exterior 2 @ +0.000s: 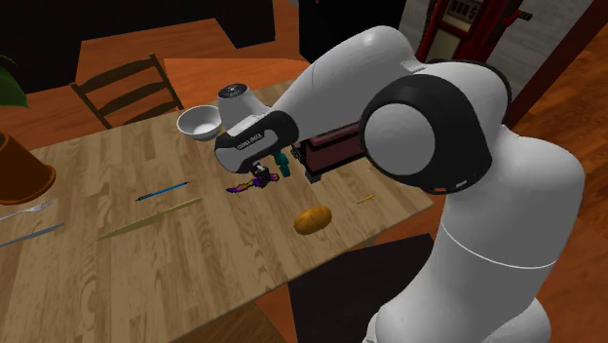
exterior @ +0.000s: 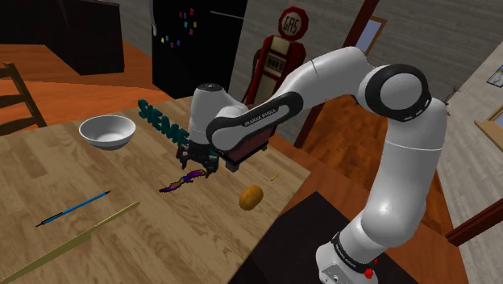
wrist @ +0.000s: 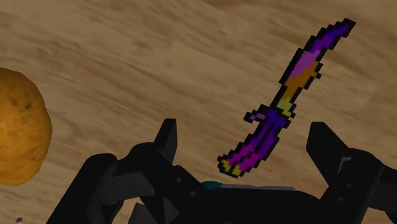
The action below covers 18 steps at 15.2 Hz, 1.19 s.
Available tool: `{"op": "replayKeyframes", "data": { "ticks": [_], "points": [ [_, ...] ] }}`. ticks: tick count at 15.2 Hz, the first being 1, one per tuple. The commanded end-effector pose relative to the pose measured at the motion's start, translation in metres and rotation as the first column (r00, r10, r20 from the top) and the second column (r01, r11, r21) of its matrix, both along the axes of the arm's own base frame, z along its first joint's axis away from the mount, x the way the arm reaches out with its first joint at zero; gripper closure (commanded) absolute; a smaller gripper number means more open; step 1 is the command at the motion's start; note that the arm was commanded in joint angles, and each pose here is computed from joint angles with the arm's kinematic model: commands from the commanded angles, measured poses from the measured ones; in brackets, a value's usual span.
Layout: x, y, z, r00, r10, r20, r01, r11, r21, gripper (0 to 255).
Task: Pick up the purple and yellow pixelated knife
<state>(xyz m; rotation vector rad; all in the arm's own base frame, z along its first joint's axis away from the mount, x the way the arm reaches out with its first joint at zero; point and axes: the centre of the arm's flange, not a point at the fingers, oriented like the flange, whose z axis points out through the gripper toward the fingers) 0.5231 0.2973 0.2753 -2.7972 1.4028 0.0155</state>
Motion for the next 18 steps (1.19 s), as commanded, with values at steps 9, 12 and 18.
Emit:
{"op": "replayKeyframes", "data": {
  "ticks": [9, 12, 18],
  "points": [
    [0.045, 0.014, -0.069, 0.990, -0.143, 0.006, 0.143, 0.990, -0.011, 0],
    [0.045, 0.014, -0.083, 0.990, -0.143, 0.006, 0.143, 0.990, -0.011, 0],
    [0.044, 0.013, -0.083, 0.990, -0.143, 0.006, 0.143, 0.990, -0.011, 255]
  ]
}}
